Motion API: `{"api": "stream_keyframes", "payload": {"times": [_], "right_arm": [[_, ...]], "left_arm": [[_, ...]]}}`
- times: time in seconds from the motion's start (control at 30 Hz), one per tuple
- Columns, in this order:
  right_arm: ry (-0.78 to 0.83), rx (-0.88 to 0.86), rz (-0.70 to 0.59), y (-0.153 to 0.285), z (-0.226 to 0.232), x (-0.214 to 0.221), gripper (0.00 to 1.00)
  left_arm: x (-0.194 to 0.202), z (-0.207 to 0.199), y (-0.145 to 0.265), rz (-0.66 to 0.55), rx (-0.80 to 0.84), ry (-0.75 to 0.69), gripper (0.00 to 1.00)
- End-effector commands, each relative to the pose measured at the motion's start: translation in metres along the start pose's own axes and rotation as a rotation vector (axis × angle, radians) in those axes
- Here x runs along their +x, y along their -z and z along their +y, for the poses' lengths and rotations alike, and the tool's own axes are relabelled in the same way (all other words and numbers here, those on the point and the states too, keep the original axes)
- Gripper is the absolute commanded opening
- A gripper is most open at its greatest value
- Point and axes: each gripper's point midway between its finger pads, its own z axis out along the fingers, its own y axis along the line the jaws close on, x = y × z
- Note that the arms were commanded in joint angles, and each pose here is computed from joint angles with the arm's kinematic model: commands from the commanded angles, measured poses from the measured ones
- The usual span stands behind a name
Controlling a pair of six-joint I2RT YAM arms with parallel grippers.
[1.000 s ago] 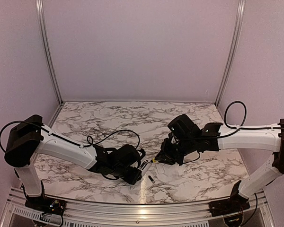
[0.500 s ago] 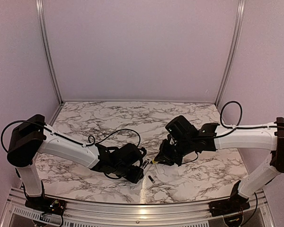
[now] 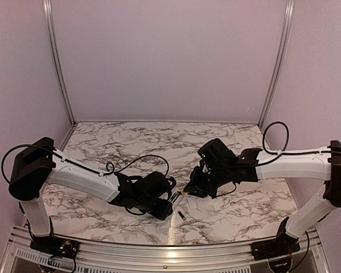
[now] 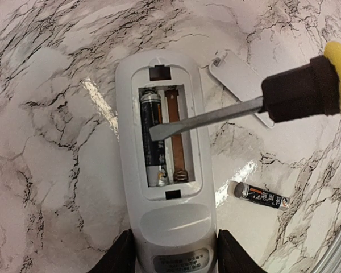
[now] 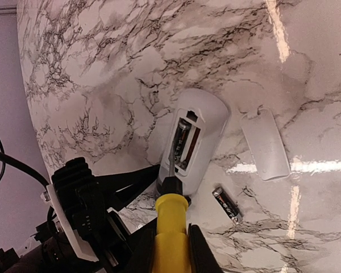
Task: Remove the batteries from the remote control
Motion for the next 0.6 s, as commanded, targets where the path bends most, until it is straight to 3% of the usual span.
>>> {"api": "stream_keyframes", "payload": {"times": [0.0, 0.27, 0.57], "right_arm": [[-0.032, 0.026, -0.051, 0.003, -0.001, -0.011, 0.0], [-0.016, 0.014, -0.091, 0.025, 0.004, -0.015, 0.0], [0.01, 0.028, -0.036, 0.003, 0.002, -0.01, 0.0]], "left_arm": [[0.016, 0.004, -0.012, 0.07, -0.005, -0.013, 0.39], [0.014, 0.003, -0.013, 0.068, -0.005, -0.012, 0.39], [0.013, 0.001, -0.016, 0.074, -0.001, -0.013, 0.39]]}}
